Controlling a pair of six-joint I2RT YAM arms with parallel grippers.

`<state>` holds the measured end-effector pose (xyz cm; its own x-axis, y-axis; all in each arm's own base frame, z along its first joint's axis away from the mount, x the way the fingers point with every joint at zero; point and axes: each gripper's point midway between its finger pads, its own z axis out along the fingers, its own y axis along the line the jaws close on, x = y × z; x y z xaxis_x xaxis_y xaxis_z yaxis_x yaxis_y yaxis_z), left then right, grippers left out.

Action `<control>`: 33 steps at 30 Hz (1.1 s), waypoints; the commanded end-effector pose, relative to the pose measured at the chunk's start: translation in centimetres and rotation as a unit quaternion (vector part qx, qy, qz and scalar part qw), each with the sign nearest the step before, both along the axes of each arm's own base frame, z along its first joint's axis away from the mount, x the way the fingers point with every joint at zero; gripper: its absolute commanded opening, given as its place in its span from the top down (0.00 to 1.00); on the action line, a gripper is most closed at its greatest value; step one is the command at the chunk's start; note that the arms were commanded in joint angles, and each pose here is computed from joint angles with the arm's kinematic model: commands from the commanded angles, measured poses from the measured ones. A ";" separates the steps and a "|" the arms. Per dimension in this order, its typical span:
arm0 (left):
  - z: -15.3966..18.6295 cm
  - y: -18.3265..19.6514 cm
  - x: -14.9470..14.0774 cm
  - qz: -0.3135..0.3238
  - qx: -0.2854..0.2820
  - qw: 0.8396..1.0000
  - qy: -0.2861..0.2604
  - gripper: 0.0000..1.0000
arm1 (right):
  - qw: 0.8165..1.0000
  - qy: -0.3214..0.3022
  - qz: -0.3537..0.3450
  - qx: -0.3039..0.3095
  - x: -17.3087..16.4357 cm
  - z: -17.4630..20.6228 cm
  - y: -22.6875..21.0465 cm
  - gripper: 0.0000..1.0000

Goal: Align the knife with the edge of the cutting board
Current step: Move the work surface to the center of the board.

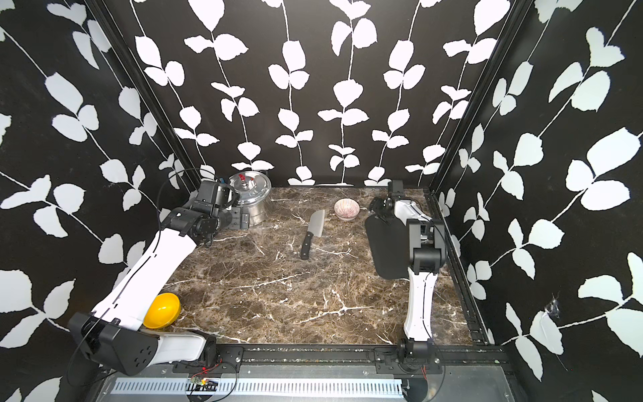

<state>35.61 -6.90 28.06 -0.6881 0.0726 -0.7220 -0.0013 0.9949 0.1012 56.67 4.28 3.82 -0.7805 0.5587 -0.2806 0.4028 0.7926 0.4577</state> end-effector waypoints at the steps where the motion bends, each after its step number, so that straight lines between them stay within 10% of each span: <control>1: 0.7 0.9 -1.3 0.007 0.004 1.000 -0.006 0.02 | 0.997 0.079 0.005 -0.006 -1.2 -3.4 0.4 0.19; 33: -1.1 0.5 -1.9 -0.002 -0.011 1.000 0.001 0.01 | 0.977 0.159 0.139 0.014 -17.2 -4.9 12.1 0.15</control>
<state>34.37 -6.70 26.12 -0.7119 0.0769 -0.6980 0.0097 0.9950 0.0998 45.51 14.74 3.15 -0.9153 0.3596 -0.1816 0.2505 0.8611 0.4425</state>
